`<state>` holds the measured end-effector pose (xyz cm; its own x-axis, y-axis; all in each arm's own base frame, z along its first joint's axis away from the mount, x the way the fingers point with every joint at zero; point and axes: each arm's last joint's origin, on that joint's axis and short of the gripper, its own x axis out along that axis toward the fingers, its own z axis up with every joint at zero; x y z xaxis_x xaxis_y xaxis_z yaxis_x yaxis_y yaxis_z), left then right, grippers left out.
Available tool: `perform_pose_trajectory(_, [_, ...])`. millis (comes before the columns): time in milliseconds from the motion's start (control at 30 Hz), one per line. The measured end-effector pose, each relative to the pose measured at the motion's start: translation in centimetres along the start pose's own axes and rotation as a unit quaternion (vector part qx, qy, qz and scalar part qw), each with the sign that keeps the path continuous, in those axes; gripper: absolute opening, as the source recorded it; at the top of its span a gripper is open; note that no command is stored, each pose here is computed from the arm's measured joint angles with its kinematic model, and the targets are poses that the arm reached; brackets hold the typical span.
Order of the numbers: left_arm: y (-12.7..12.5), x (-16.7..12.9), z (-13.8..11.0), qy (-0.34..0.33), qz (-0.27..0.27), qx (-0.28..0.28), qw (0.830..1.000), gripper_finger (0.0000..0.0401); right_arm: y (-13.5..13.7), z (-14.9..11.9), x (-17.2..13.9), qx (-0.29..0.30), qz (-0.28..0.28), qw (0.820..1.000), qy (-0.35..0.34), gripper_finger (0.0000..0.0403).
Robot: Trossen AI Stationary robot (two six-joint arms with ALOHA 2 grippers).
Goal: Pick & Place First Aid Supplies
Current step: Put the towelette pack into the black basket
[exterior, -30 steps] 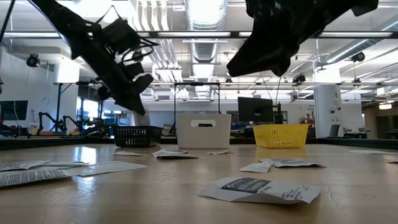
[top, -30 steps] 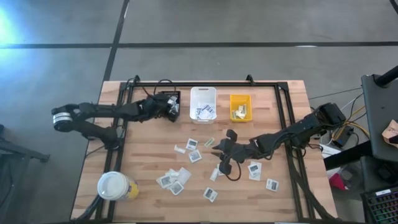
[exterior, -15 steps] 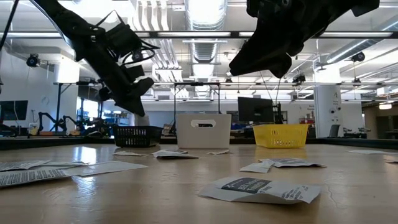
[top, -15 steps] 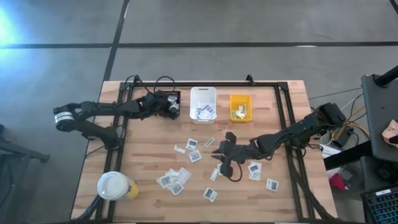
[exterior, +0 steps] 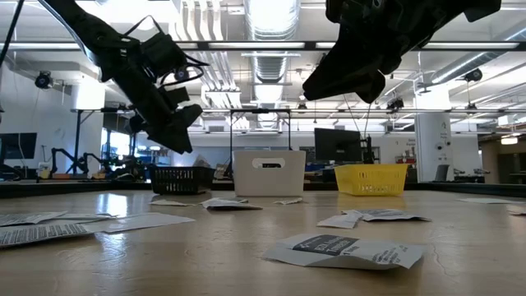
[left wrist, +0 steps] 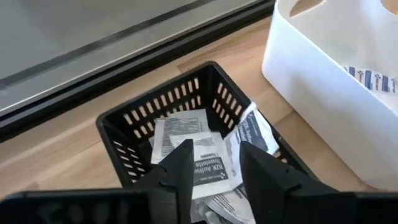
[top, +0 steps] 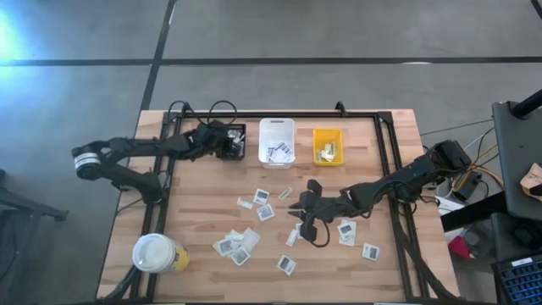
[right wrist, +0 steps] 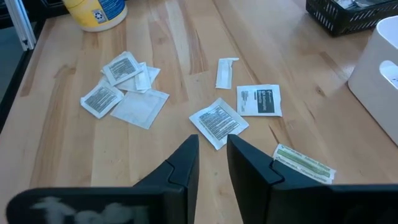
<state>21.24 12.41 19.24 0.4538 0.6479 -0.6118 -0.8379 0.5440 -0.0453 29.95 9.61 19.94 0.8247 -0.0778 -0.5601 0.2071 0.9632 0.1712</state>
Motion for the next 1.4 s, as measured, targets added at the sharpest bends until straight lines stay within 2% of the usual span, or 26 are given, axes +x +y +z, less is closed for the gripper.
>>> perform_pose_trajectory(67, [-0.1, -0.2, 0.3, -0.002, -0.01, -0.005, 1.0, 0.0133, 0.0, 0.0, 0.0, 0.0, 0.0, 1.0, 0.0, 0.0082])
perform_pose_trajectory(300, [-1.2, -1.5, 2.0, 0.001, -0.147, 0.012, 0.989, 0.0134, 0.0, 0.0, 0.0, -0.002, 0.0, 1.0, 0.0, 0.0069])
perform_pose_trajectory(433, [-1.8, -2.1, 2.2, -0.006, -0.169, 0.02, 0.985, 0.0131, 0.0, 0.0, 0.0, -0.002, 0.0, 1.0, 0.0, 0.0064])
perform_pose_trajectory(833, [-1.8, -0.5, 0.3, 0.037, -0.143, 0.025, 0.989, 0.0122, 0.0, 0.0, 0.0, 0.0, 0.0, 1.0, 0.0, 0.0077])
perform_pose_trajectory(1167, [-0.9, 0.0, 0.6, 0.016, -0.081, 0.025, 0.996, 0.0109, 0.0, 0.0, 0.0, 0.004, 0.0, 1.0, 0.0, 0.0065])
perform_pose_trajectory(1300, [-0.7, 0.0, 0.8, 0.012, -0.078, 0.023, 0.997, 0.0106, 0.0, 0.0, 0.0, 0.004, 0.0, 1.0, 0.0, 0.0064])
perform_pose_trajectory(1400, [-1.1, -0.1, 1.2, -0.013, -0.092, 0.042, 0.995, 0.0105, 0.0, 0.0, 0.0, 0.004, 0.0, 1.0, 0.0, 0.0068])
